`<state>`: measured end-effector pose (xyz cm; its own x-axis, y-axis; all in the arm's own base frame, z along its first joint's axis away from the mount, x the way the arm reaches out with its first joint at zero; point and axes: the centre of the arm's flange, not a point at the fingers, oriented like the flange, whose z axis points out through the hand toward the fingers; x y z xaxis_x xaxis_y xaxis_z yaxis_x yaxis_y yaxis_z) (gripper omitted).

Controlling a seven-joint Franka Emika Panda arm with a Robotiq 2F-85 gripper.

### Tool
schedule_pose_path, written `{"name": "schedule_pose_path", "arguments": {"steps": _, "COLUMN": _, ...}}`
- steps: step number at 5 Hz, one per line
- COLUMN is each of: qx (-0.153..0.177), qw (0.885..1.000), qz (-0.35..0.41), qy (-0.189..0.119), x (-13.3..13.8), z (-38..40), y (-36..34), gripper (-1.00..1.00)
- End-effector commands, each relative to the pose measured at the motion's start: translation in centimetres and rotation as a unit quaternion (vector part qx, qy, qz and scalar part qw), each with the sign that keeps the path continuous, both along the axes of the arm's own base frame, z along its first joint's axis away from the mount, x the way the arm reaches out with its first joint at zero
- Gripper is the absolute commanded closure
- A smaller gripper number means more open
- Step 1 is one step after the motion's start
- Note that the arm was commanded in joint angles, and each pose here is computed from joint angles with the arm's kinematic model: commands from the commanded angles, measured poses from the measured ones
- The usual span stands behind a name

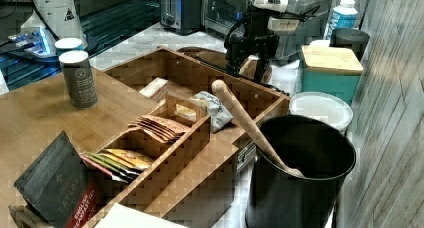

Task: Open the drawer.

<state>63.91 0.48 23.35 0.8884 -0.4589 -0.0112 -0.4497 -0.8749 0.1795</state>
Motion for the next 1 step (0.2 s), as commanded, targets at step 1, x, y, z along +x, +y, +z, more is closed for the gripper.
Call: {"name": "schedule_pose_path", "arguments": {"steps": 1, "qx": 0.071, "qw": 0.987, "qz": 0.065, "qy": -0.132, "x": 2.17, "z": 10.58, "y": 13.98, "gripper": -1.0}}
